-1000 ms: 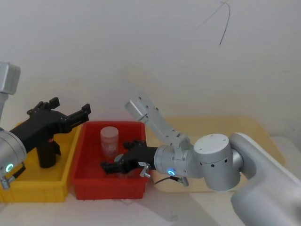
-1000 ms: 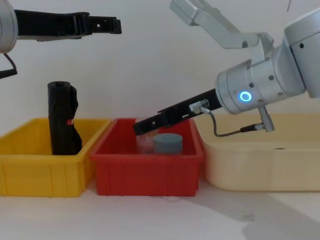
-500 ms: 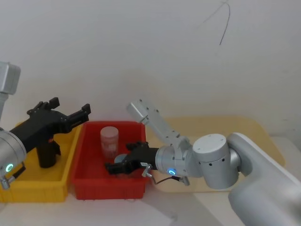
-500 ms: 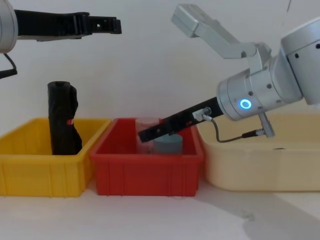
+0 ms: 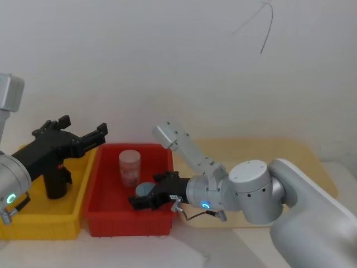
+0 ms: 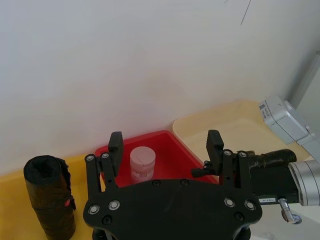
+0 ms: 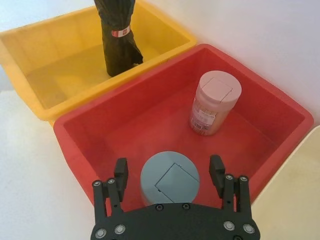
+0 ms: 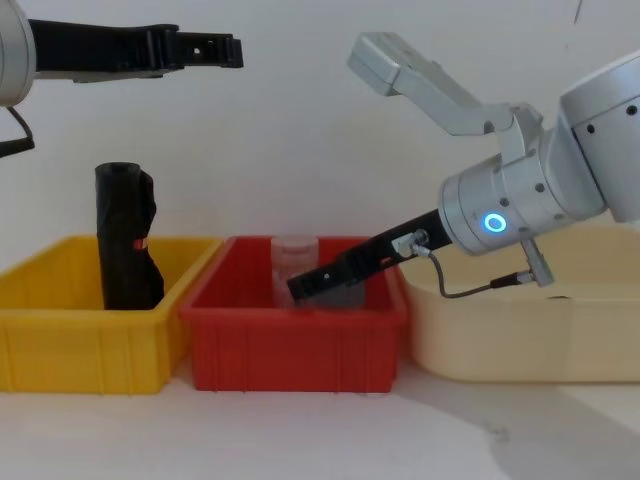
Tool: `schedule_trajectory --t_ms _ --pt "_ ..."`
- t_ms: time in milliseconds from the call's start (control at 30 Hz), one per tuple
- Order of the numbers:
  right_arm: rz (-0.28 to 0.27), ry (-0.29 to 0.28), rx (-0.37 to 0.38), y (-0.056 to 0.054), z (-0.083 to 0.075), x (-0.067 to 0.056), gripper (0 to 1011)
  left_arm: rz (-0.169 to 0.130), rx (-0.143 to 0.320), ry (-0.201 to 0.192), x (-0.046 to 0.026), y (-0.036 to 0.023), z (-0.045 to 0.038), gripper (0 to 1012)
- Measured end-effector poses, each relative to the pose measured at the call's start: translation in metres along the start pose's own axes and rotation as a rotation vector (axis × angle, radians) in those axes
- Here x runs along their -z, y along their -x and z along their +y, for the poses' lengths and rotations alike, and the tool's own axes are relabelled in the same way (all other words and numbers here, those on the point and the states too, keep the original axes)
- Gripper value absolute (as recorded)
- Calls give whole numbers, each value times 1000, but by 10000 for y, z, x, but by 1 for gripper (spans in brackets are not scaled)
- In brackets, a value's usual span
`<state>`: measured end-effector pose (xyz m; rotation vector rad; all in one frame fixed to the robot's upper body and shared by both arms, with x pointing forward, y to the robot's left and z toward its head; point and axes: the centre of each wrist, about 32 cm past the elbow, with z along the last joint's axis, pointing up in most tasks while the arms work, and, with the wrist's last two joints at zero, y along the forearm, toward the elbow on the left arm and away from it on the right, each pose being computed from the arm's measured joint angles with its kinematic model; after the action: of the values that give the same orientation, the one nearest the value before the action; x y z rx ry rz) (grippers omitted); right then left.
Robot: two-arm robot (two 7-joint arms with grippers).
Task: Pick up the garbage bag with the one hand and transfer it to the other hand.
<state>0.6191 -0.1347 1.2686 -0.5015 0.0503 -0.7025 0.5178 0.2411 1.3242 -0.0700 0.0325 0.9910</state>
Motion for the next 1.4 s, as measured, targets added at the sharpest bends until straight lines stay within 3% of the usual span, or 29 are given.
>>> schedule_trajectory --t_ms 100,500,833,1067,1400 --pt "0 2 -3 -13 3 8 977 0 0 0 0 0 0 1001" --pt "-2 2 -15 -54 -16 32 661 0 0 0 0 0 0 1001" --pt "15 -32 -14 -66 -63 4 661 0 0 0 0 0 0 1001" --pt "41 -106 9 -80 -146 -76 660 0 0 0 0 0 0 1001" --pt "99 -266 89 -167 -394 -193 661 0 0 0 0 0 0 1001"
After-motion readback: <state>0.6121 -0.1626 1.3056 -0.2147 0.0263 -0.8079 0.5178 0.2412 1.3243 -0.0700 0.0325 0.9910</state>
